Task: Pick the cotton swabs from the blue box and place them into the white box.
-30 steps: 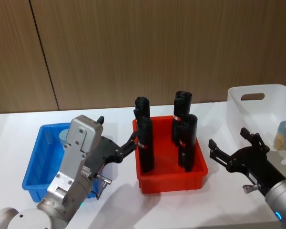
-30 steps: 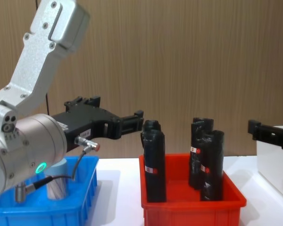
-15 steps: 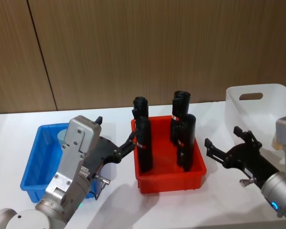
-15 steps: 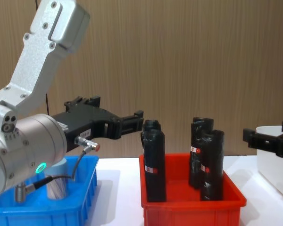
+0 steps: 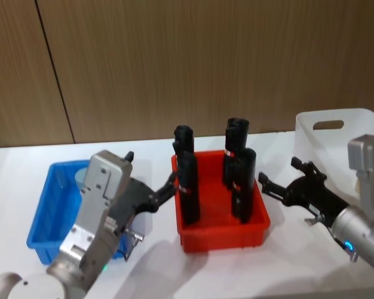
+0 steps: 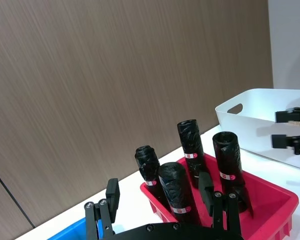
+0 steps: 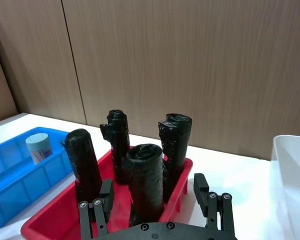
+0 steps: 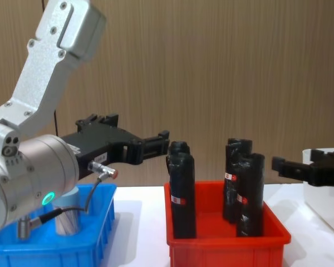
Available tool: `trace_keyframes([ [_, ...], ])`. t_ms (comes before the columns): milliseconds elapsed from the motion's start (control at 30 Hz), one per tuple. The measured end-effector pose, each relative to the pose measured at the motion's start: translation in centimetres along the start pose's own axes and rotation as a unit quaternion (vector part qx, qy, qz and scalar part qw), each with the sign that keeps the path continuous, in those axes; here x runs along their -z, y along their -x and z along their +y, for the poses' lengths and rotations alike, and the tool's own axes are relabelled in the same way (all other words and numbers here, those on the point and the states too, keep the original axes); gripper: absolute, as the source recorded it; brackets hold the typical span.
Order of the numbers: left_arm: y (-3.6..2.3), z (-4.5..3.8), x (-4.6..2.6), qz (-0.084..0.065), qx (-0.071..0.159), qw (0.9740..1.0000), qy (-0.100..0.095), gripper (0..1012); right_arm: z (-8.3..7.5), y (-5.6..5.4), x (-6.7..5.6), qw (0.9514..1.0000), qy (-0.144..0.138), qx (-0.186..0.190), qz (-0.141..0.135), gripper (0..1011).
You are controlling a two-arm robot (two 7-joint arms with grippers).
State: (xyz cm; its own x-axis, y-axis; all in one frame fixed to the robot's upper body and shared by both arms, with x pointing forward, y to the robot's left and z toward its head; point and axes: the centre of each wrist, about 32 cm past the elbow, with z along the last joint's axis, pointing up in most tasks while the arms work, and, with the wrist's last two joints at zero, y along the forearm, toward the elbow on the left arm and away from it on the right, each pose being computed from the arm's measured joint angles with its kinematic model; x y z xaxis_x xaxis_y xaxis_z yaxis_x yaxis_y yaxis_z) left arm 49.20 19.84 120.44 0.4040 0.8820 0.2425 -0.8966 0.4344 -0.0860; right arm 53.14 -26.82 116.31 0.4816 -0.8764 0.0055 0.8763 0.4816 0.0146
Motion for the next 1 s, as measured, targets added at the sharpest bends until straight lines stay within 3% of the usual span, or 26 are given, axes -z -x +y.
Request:
trace_keyframes([
  [367, 0.0, 0.0, 0.0, 0.0, 0.0, 1.0, 0.0, 1000, 3.5, -2.4, 1.0, 0.9987, -0.004, -0.043, 0.026, 1002],
  [1000, 0.0, 0.0, 0.0, 0.0, 0.0, 1.0, 0.0, 1000, 7.3, -3.9, 1.7, 0.9941, -0.011, -0.097, 0.046, 1001],
])
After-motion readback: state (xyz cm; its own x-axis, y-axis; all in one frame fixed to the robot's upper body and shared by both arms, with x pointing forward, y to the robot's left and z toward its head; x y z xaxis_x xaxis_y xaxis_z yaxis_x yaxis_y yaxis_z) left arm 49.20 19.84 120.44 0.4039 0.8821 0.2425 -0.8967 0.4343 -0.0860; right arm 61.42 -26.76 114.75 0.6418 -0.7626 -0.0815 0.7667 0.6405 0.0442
